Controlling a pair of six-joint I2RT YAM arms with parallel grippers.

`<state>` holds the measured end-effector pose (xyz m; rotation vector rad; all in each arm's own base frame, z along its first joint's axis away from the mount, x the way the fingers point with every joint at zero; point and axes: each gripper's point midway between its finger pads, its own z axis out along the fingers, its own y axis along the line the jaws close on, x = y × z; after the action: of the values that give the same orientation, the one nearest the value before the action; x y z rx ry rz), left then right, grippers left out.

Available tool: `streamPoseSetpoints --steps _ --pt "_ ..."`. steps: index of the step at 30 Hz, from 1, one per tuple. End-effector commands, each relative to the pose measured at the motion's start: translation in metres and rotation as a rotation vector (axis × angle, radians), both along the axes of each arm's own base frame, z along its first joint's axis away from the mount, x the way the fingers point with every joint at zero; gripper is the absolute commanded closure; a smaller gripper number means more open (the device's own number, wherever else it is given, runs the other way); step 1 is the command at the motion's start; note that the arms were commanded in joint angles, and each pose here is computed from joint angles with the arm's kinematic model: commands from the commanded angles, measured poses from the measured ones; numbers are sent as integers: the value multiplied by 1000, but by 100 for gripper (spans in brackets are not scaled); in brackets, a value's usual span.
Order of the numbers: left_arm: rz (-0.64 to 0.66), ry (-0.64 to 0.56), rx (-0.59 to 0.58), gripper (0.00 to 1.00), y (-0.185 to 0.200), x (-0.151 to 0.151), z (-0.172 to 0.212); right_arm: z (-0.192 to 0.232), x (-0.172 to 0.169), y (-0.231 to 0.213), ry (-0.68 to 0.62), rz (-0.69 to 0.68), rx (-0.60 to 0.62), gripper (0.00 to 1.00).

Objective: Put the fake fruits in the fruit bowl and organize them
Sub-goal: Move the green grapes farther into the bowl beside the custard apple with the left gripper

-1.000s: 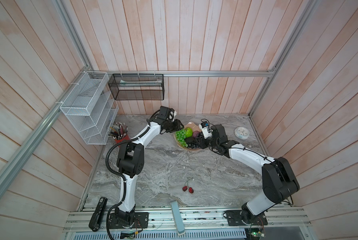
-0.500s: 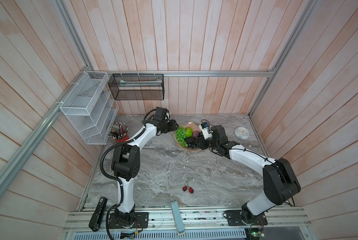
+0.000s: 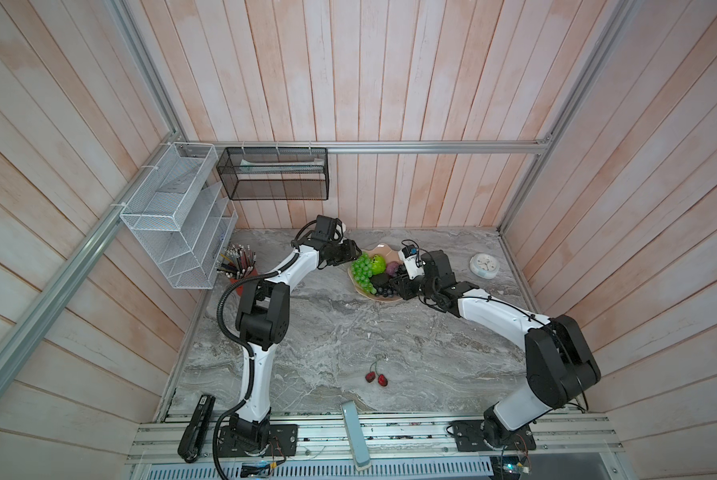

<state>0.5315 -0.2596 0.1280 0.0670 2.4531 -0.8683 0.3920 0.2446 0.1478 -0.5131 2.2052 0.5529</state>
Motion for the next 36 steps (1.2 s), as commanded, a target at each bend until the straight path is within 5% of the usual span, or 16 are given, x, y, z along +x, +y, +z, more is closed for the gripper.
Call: streamPoseSetpoints --steps 1,4,16,28,36 --pt "-57 -72 -42 56 -16 7 11 1 4 2 -6 5 -23 60" --pt "-72 -70 -42 69 -20 8 5 0 4 2 -1 7 -28 60" --pt "-154 -90 -20 60 -42 5 -7 -3 2 2 13 6 -30 60" --pt "-312 -140 -116 67 -66 -18 11 1 2 2 7 7 -28 60" --pt "-300 -117 -79 59 -65 -15 7 4 1 2 5 7 -23 60"
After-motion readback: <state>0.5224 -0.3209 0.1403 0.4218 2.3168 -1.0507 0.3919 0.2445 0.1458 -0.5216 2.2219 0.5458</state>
